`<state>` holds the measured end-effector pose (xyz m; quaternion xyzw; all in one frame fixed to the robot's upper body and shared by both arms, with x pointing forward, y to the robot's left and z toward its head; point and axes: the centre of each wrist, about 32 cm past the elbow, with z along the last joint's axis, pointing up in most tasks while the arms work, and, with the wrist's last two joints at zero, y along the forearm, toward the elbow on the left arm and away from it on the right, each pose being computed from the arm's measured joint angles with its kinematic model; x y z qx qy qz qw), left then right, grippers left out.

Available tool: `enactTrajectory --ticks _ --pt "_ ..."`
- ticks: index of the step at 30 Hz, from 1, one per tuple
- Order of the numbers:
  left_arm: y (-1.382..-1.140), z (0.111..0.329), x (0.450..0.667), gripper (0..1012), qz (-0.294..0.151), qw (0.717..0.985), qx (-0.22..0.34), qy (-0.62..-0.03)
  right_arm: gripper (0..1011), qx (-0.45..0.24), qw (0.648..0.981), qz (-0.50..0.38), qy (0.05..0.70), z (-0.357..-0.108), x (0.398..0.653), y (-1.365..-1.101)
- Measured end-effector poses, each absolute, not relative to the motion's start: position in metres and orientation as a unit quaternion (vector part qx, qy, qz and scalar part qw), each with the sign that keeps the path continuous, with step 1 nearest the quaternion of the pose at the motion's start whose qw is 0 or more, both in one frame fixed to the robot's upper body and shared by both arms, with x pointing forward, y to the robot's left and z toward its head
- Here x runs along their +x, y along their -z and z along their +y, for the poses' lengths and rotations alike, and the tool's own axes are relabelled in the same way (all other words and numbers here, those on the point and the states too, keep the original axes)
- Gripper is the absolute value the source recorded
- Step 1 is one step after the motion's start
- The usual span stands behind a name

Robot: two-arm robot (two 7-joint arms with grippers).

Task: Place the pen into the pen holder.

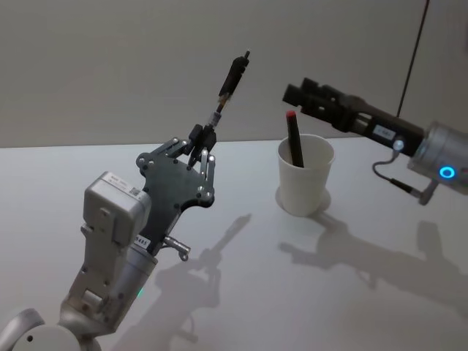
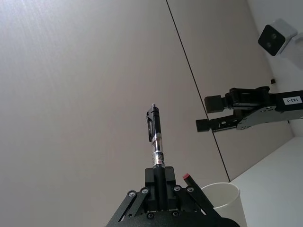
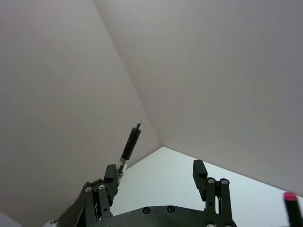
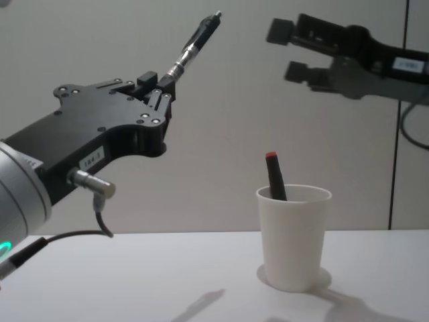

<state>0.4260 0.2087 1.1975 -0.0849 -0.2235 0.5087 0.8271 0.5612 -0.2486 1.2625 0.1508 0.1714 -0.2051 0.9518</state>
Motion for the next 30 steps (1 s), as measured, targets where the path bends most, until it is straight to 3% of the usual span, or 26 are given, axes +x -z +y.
enactTrajectory --ticks 13,30 --pt "-1.197 0.212 0.426 123 -0.227 0.824 -0.086 -0.511 1002 0.163 0.945 0.253 0.126 -0.21 0.584 -1.254" --pt "-1.196 0.213 0.425 123 -0.227 0.825 -0.086 -0.511 1001 0.165 0.938 0.292 0.086 -0.179 0.593 -1.25"
